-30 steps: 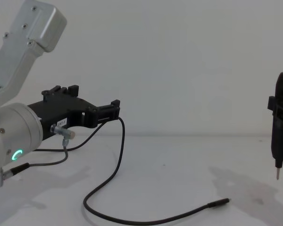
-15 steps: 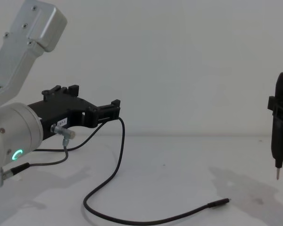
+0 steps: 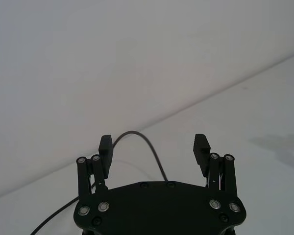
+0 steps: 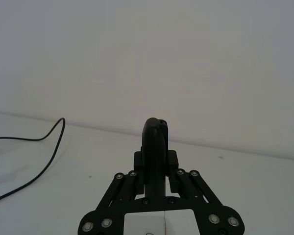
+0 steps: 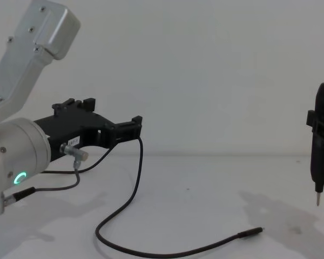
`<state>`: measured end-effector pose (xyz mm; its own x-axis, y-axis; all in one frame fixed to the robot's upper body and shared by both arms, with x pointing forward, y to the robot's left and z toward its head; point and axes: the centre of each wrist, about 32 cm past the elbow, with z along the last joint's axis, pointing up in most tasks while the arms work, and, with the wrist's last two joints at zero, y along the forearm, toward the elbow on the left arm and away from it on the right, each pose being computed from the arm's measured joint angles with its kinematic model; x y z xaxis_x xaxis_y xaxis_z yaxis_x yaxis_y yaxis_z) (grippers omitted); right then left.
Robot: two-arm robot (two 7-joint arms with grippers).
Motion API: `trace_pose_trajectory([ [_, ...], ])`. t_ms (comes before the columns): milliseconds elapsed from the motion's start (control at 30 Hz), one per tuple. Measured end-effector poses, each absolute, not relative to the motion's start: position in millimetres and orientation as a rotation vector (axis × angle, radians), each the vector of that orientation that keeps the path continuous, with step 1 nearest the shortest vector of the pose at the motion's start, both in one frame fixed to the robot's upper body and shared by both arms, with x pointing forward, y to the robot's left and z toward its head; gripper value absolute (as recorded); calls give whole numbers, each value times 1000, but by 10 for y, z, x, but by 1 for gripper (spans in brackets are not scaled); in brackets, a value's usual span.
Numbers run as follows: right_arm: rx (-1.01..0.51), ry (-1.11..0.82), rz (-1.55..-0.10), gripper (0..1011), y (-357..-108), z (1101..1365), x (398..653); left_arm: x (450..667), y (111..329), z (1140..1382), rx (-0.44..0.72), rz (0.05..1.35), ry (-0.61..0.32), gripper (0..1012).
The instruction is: Pick up the data cable with the one hand.
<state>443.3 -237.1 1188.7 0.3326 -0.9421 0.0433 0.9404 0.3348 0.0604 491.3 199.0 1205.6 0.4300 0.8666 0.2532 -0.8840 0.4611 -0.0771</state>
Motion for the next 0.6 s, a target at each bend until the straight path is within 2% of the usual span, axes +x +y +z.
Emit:
trace_pose_trajectory([
  [600,26,-75,-1229,268,-2371,11887,4433,4921,2067,12177,167,866,-314,1002],
])
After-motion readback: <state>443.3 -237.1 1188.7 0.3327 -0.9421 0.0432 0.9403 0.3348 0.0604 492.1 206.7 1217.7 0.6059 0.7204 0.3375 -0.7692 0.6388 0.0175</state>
